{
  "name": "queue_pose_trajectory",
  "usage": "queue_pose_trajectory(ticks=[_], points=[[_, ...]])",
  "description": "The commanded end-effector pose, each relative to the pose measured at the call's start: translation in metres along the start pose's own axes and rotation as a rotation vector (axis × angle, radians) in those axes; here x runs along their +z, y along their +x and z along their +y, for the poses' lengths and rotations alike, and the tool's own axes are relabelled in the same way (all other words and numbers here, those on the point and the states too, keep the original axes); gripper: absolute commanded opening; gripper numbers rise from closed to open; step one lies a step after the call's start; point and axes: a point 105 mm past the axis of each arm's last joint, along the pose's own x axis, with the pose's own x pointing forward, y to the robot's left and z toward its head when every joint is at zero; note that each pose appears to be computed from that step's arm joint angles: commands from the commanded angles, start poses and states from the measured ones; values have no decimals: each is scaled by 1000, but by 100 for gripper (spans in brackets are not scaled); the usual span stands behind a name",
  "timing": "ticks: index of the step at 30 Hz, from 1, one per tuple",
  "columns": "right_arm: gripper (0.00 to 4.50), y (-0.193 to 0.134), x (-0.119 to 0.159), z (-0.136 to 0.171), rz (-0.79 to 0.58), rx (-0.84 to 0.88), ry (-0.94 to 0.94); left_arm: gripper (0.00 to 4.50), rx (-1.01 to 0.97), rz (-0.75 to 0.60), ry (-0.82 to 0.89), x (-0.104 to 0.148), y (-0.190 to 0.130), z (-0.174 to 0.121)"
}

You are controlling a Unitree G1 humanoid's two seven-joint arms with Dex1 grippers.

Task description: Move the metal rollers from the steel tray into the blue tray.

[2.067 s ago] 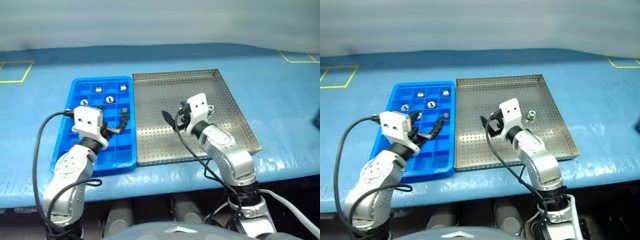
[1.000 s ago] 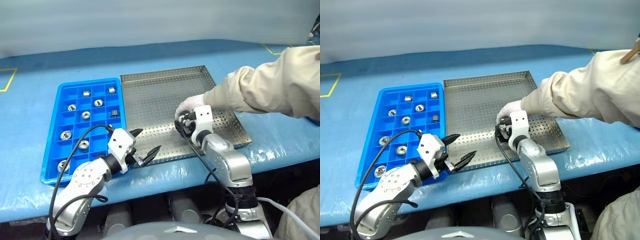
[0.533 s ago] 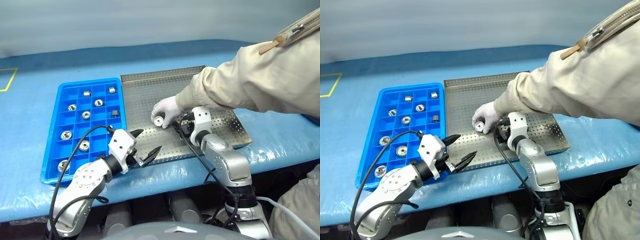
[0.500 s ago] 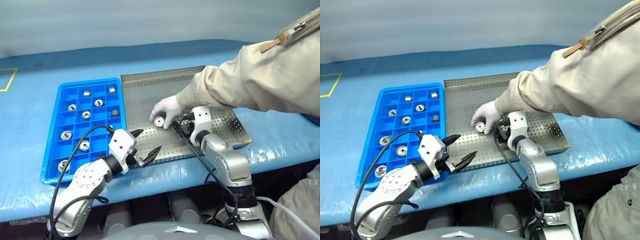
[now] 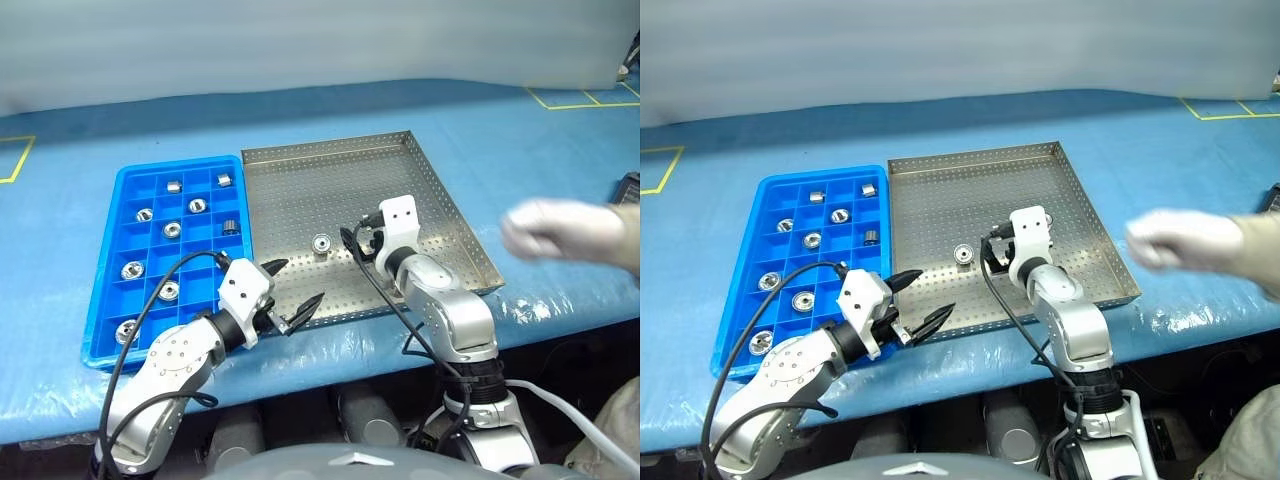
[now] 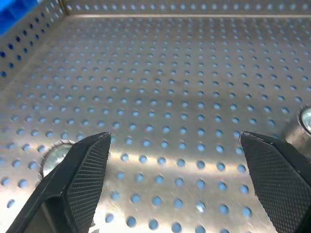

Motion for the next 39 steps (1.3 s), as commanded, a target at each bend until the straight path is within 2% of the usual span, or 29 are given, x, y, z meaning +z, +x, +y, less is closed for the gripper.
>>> queue_pose_trajectory(ticks=[1, 8, 19, 22, 28, 29, 32, 39], points=[[450, 6, 24, 18, -94, 56, -9, 446, -5, -55, 35, 14, -1, -4], [450, 19, 18, 46, -81, 144, -19, 446, 18, -54, 27, 13, -2, -4], [450, 20, -25, 38, 46, 139, -30, 446, 44, -63, 14, 13, -5, -5], [393, 18, -30, 35, 61, 132, -20, 450, 45, -65, 13, 13, -5, -6], [194, 15, -33, 31, 66, 124, -12, 450, 44, -69, 9, 14, -5, -6], [176, 14, -31, 31, 58, 125, -7, 450, 46, -69, 9, 14, -5, -6], [176, 14, -20, 33, 25, 135, -7, 450, 62, -75, 9, 15, -5, -4], [176, 22, 42, 56, -143, 205, -48, 450, 205, -93, 5, 17, -11, 12]])
